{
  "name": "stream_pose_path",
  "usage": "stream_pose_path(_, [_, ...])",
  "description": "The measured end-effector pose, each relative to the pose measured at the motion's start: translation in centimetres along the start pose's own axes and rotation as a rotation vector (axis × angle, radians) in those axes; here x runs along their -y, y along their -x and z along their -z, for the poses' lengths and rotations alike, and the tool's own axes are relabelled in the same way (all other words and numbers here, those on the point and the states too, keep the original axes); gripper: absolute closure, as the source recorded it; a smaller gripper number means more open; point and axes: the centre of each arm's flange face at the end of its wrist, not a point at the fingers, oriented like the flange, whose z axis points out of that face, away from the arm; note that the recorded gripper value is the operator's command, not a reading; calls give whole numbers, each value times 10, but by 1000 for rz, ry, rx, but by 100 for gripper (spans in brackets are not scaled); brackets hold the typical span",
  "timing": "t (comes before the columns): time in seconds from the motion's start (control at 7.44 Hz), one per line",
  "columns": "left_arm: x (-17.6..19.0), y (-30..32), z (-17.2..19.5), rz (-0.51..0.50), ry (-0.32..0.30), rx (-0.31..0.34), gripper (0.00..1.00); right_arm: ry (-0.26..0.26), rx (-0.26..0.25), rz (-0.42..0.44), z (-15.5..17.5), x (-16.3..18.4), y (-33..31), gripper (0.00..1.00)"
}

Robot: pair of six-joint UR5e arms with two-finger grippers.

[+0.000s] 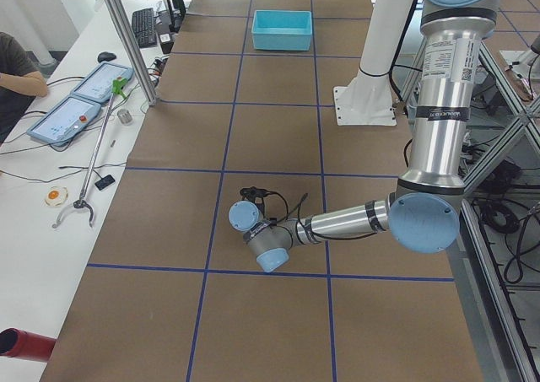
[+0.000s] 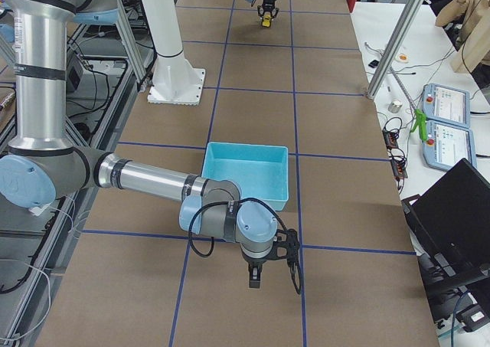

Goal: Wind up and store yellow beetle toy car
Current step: 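Keep dragging the car backward to wind its motor with the left gripper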

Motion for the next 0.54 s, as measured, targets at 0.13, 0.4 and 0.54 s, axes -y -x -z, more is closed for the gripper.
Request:
stream_pose_path(0.13, [-2,0,1,1,0,3,100,0,0,0,0,0,0,0])
stream_pose_path(0.4, [-5,-1,3,0,-4,5,100,0,0,0,0,0,0,0])
stream_pose_path(0.54, [-8,-1,5,5,-8,3,93,0,0,0,0,0,0,0])
